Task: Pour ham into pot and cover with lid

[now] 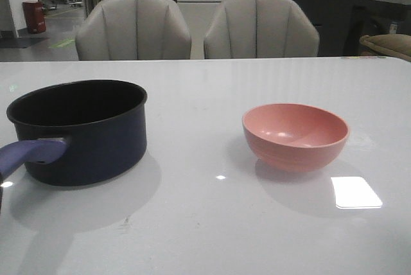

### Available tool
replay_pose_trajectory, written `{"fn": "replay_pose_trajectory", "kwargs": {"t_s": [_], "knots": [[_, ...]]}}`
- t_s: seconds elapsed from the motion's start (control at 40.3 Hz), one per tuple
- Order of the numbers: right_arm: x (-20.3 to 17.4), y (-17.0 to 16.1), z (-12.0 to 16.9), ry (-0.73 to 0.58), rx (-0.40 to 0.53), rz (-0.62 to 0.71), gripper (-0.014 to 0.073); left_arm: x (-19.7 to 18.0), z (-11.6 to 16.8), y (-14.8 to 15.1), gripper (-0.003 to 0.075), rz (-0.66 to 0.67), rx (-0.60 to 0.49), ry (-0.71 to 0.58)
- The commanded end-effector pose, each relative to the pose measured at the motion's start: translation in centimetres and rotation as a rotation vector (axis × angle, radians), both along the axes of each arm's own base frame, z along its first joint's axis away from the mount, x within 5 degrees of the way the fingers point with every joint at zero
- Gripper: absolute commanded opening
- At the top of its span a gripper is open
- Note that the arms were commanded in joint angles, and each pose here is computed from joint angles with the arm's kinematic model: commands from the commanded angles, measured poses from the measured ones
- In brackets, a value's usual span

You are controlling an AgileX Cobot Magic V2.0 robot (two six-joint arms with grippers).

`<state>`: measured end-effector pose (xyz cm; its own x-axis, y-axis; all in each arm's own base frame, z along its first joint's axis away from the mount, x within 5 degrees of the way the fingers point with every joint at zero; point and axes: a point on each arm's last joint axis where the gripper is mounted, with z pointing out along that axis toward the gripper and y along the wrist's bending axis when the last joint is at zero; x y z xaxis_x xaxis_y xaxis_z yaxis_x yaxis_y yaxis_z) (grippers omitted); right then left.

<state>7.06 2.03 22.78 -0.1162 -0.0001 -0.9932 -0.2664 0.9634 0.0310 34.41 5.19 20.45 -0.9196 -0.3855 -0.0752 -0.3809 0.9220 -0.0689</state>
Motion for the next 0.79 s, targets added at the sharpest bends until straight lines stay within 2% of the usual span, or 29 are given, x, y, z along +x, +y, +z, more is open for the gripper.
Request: {"fn": "replay_pose_trajectory", "kwargs": {"t_s": [0.0,0.397,0.768], "knots": [[0.1,-0.1,1.5,-0.090,0.019,-0.017,0.0155,0.3,1.9,-0.2,0.0646,-0.008,-0.011,-0.063],[0.1,-0.1,1.5,-0.090,0.019,-0.017,0.0155,0.8,0.8,0.1,0.0632,-0.008,0.010,-0.056],[0.1,-0.1,1.5,-0.090,0.019,-0.017,0.0155,1.1,0.1,0.3,0.0349,-0.008,0.017,-0.045]]}}
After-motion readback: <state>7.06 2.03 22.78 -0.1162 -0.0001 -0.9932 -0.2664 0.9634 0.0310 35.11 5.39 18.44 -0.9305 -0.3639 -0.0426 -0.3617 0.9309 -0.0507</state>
